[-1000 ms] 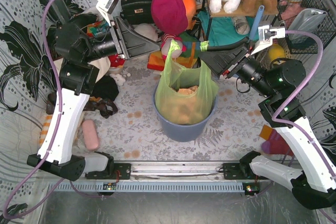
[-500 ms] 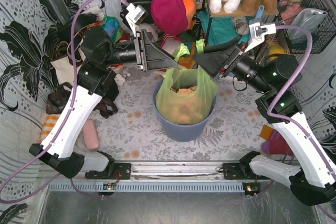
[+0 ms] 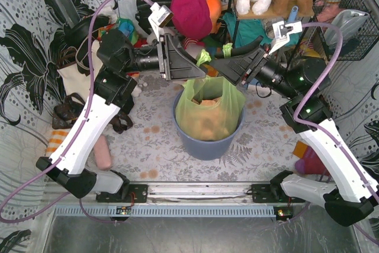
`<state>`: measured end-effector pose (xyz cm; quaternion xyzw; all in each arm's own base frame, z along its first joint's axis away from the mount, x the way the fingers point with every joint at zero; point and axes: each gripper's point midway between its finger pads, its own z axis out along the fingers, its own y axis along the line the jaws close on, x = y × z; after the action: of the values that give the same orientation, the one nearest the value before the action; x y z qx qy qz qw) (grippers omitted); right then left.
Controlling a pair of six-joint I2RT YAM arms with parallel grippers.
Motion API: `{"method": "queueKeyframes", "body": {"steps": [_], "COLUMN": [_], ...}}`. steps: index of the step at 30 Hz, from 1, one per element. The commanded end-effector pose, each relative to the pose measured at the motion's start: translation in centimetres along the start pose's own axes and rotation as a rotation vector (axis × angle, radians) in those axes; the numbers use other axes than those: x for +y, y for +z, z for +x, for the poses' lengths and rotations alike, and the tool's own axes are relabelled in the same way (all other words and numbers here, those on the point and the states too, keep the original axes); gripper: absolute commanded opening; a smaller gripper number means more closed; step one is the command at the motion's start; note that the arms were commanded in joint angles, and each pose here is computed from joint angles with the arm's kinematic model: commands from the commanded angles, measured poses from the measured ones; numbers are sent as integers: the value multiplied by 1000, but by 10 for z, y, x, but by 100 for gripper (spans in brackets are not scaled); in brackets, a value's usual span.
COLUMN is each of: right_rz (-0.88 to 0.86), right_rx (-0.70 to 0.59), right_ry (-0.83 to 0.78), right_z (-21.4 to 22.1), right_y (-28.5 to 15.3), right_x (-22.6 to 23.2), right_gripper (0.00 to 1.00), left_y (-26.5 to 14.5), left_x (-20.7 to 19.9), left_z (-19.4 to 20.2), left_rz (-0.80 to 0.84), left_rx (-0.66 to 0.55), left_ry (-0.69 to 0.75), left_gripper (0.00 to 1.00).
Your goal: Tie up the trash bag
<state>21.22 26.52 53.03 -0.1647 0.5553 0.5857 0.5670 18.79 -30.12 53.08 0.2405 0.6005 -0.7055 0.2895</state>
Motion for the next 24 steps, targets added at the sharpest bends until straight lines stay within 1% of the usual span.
{"method": "queueKeyframes", "body": {"steps": [1, 5, 8, 11, 14, 16, 18, 19, 21, 24], "right_rz": [-164, -244, -278, -284, -268, -256, -241, -228, -194, -150], "right_rx": [-83, -132, -180, -221, -248, -257, -258, -259, -259, -270], "right_ry": [6, 16, 6, -14, -33, -43, -45, -44, -45, -60], "right_z": [-19, -29, -40, -51, -58, -60, -59, -58, -56, -59], "right_y": [3, 5, 3, 0, -6, -10, -14, -16, -19, -19], "right_x": [32, 45, 53, 60, 63, 65, 64, 62, 57, 51], "right_gripper": [62, 61, 60, 58, 56, 55, 50, 44, 33, 15], "left_y": [0, -1, -1, 0, -2, -5, -8, -10, -17, -28], "left_x": [-35, -55, -61, -65, -81, -91, -91, -91, -83, -78], "left_z": [-8, -16, -19, -23, -30, -39, -49, -55, -67, -80], "left_rz": [117, 164, 183, 200, 234, 223, 167, 125, 29, -44], "left_rx": [-13, -35, -41, -51, -84, -124, -174, -208, -277, -349], "left_ry": [99, 146, 169, 170, 196, 233, 273, 286, 297, 297], "left_gripper": [77, 77, 78, 77, 75, 74, 71, 67, 54, 31]}}
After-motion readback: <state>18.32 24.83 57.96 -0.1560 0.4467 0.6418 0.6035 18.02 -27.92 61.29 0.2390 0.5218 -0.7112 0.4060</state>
